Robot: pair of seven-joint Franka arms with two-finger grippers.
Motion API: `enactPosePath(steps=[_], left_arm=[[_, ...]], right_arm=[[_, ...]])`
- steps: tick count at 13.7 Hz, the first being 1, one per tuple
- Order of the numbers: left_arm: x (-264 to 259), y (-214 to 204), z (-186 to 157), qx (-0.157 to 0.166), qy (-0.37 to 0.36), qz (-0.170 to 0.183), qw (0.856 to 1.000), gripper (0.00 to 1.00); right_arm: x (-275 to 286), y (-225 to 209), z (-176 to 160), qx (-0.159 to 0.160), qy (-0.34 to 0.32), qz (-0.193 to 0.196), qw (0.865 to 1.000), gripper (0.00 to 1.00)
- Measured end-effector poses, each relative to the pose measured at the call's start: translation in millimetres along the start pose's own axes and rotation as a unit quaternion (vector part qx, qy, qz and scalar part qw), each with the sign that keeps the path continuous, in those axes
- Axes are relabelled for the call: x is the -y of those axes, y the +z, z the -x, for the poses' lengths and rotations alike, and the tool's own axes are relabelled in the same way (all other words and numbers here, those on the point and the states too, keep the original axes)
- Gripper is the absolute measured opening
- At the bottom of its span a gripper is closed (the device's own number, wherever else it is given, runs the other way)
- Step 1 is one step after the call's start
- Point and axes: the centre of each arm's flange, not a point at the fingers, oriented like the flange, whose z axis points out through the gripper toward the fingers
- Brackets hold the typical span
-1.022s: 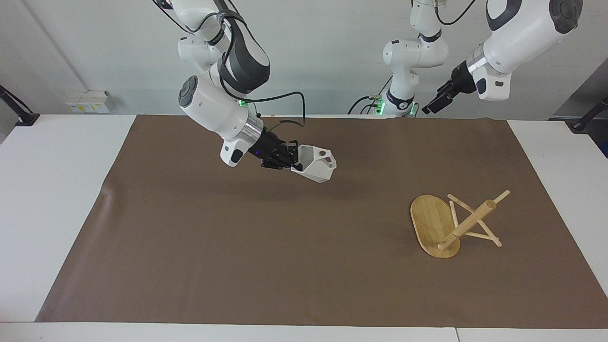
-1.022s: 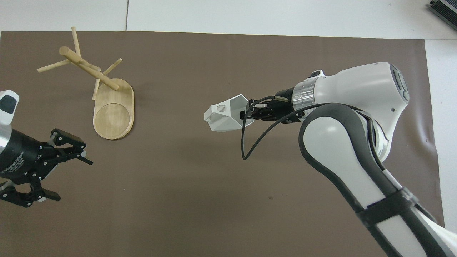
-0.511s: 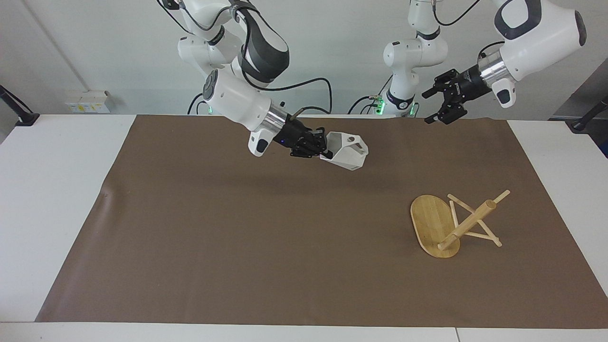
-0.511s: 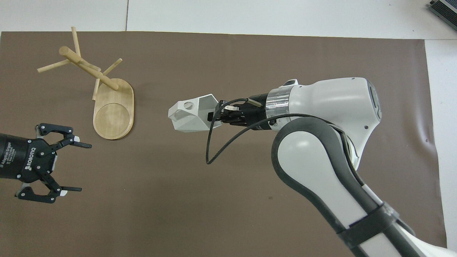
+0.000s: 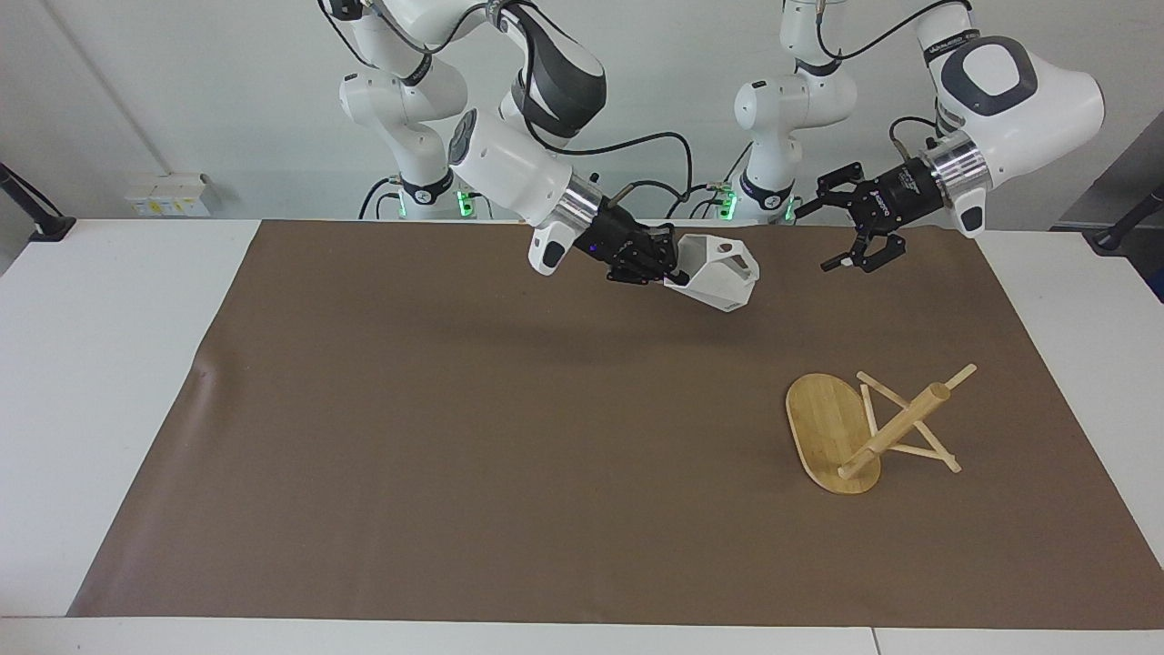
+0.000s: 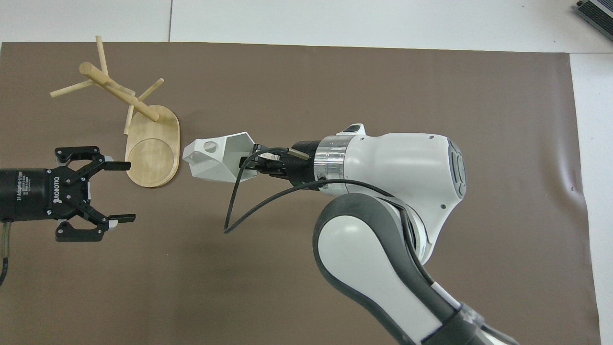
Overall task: Hang cup on rack
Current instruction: 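Carry the white mug toward the left gripper while the left gripper approaches, then close the left gripper on the white mug held by the right gripper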
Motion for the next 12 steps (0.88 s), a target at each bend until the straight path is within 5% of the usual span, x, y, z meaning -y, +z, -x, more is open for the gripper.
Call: enactPosePath(steps=[12], left_arm=[[-21.3, 39.8, -9.7, 0.049, 0.062, -0.018, 0.997, 1.00]], right_arm=[[17.1, 25.2, 33.1, 0.028, -0.020, 0.001, 0.999, 0.04]])
